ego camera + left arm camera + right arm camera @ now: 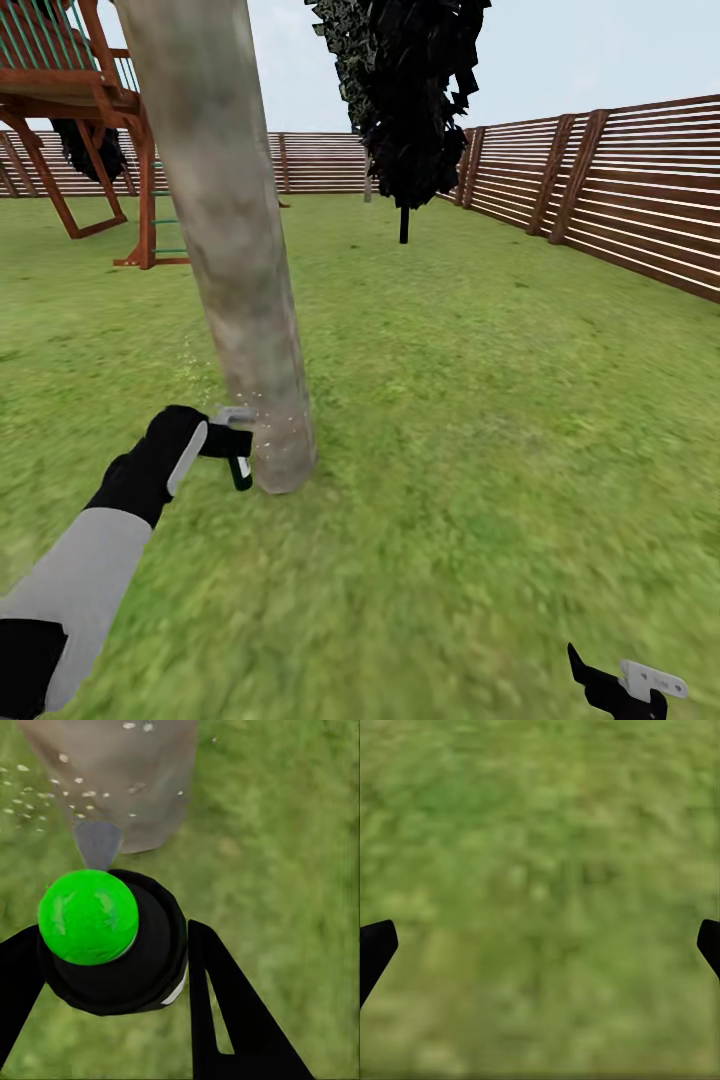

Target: In the garden, pick up the pesticide atomizer on the floor and spray pesticide onto both trees until each tree trunk is fully covered.

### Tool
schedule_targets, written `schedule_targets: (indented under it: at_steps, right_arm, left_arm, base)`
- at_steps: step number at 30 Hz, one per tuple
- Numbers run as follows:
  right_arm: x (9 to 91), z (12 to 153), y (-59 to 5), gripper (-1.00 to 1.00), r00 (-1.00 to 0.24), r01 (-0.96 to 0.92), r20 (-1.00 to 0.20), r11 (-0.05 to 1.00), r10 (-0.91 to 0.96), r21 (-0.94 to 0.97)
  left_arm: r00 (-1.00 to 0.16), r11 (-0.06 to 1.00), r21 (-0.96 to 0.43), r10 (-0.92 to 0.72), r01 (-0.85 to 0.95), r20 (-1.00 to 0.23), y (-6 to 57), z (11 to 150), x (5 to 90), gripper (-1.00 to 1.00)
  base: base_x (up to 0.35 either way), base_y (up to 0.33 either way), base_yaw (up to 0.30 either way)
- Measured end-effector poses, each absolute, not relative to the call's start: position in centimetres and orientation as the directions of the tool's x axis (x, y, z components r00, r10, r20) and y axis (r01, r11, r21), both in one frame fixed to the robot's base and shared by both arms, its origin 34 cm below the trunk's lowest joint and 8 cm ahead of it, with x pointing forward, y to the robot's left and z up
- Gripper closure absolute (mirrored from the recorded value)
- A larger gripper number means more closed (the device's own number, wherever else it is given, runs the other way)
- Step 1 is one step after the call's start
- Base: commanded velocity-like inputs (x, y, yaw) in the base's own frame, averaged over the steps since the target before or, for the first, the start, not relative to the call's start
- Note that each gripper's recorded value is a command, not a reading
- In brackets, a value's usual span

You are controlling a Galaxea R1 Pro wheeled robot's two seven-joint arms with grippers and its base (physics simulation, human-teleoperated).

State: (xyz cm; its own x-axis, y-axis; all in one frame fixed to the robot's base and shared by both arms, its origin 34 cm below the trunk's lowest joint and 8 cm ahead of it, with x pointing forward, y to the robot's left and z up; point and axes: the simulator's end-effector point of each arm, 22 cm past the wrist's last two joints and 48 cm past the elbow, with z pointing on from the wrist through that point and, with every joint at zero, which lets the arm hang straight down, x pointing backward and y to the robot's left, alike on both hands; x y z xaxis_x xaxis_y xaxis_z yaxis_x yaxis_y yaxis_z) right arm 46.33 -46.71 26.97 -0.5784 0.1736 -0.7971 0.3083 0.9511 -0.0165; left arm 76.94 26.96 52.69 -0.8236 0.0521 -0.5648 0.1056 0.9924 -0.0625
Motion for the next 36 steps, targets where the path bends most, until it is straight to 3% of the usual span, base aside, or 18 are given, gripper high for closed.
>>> schedule_targets:
  at_steps: [3, 6, 13, 20, 27, 32, 36]
  right_arm:
    - [46.3, 27.0, -46.7, -1.0, -0.578, 0.308, -0.797, 0.951, 0.173, -0.016]
    - [46.3, 27.0, -46.7, -1.0, -0.578, 0.308, -0.797, 0.951, 0.173, -0.017]
    - [46.3, 27.0, -46.7, -1.0, -0.578, 0.308, -0.797, 0.951, 0.173, -0.017]
    - [46.3, 27.0, -46.7, -1.0, -0.579, 0.308, -0.797, 0.951, 0.173, -0.017]
    - [46.3, 27.0, -46.7, -1.0, -0.578, 0.308, -0.797, 0.951, 0.174, -0.017]
    - [46.3, 27.0, -46.7, -1.0, -0.578, 0.308, -0.797, 0.951, 0.173, -0.017]
    - [46.3, 27.0, -46.7, -1.0, -0.579, 0.307, -0.797, 0.951, 0.173, -0.017]
  left_arm:
    - [-0.817, 0.995, -0.039, 0.054, 0.093, -0.575, 28.2, 53.5, 77.6, 1.0]
    - [-0.801, 0.999, 0.008, 0.03, 0.031, -0.598, 33.7, 56.1, 78.7, 1.0]
    - [-0.777, 0.995, -0.052, 0.033, 0.084, -0.629, 28.7, 58.3, 80.3, 1.0]
    - [-0.759, 0.999, -0.03, 0.014, 0.044, -0.651, 33.8, 61.0, 81.1, 1.0]
    - [-0.725, 0.985, -0.104, 0.03, 0.14, -0.688, 27.6, 63.7, 82.7, 1.0]
    - [-0.709, 0.993, -0.061, 0.027, 0.098, -0.705, 31.2, 65.7, 83.6, 1.0]
    - [-0.765, 0.995, -0.051, 0.029, 0.081, -0.643, 32.1, 60.3, 81.1, 1.0]
  base:
    - [0.0, 0.0, 0.0]
    - [0.0, 0.0, 0.0]
    - [0.0, 0.0, 0.0]
    - [0.0, 0.0, 0.0]
    - [0.0, 0.0, 0.0]
    - [0.0, 0.0, 0.0]
    - [0.0, 0.0, 0.0]
